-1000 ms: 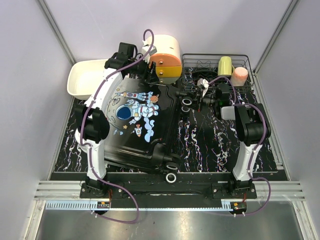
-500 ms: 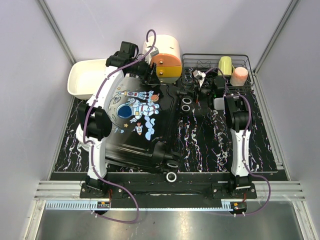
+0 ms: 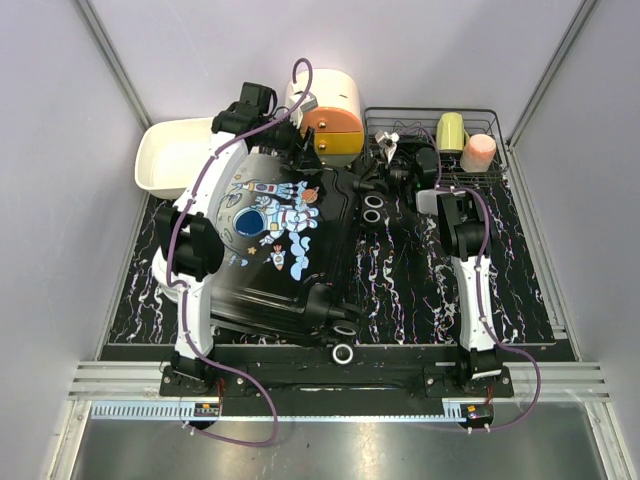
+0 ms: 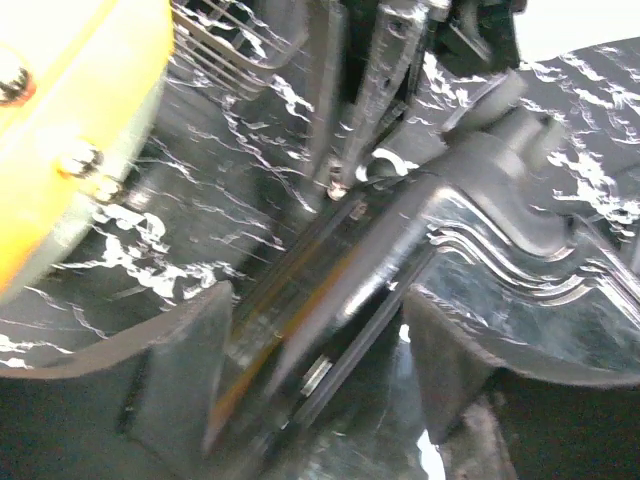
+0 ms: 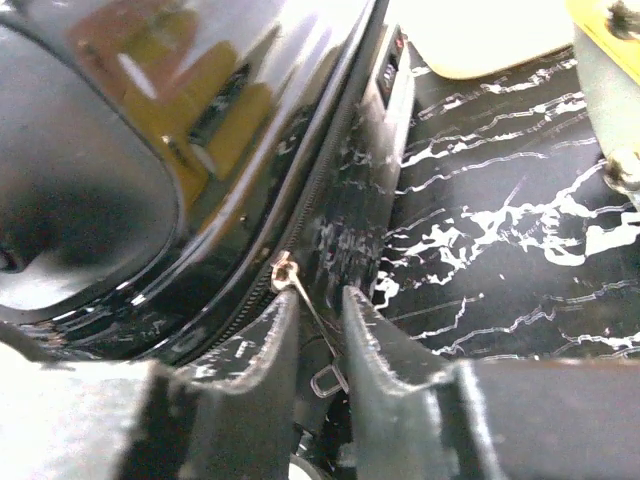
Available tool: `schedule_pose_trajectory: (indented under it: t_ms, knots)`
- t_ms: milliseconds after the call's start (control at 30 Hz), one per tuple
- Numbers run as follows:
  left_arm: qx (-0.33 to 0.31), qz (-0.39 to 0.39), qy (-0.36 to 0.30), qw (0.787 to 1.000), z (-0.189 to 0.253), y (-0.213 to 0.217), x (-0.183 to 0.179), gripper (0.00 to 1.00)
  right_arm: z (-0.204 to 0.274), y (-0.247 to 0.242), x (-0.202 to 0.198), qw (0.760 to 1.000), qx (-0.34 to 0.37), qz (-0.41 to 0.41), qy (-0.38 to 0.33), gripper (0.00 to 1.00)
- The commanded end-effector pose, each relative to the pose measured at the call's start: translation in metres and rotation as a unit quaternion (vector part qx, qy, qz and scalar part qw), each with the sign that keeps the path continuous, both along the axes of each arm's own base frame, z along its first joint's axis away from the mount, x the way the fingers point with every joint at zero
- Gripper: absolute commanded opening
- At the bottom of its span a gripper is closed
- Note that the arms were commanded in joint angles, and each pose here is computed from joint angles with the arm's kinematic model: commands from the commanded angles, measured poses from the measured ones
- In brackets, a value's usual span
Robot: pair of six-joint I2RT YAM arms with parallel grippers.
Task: Open, take out, and arrange the luggage
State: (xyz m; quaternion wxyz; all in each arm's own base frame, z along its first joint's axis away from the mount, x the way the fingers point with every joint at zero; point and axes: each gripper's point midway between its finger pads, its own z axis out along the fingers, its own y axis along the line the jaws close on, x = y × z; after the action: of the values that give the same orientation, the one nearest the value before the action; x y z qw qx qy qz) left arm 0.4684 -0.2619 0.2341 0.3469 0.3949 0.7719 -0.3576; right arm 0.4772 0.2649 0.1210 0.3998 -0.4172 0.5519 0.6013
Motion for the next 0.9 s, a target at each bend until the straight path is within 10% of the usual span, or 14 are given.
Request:
schedule_pose_trajectory:
  t_ms: [0, 133, 333, 867]
  knots:
    - [0.041, -0.013, 0.187, 0.981, -0.049, 0.004, -0.058, 0.81, 0.036, -0.006, 0.021, 0.995, 0.018, -0.049, 0.086, 0.38]
    - [-0.002, 0.069, 0.075, 0.995, 0.029, 0.055, -0.011, 0.97, 0.035, -0.032, 0.020, 0.971, -0.019, -0.108, 0.211, 0.51]
    - [-0.080, 0.202, -0.014, 0.976, 0.121, 0.158, 0.005, 0.99, 0.005, -0.060, 0.034, 0.927, -0.159, -0.264, 0.212, 0.68]
    - [-0.112, 0.460, 0.117, 0.873, 0.039, 0.313, -0.153, 0.99, -0.068, -0.046, 0.003, 0.876, -0.258, -0.268, 0.308, 0.77]
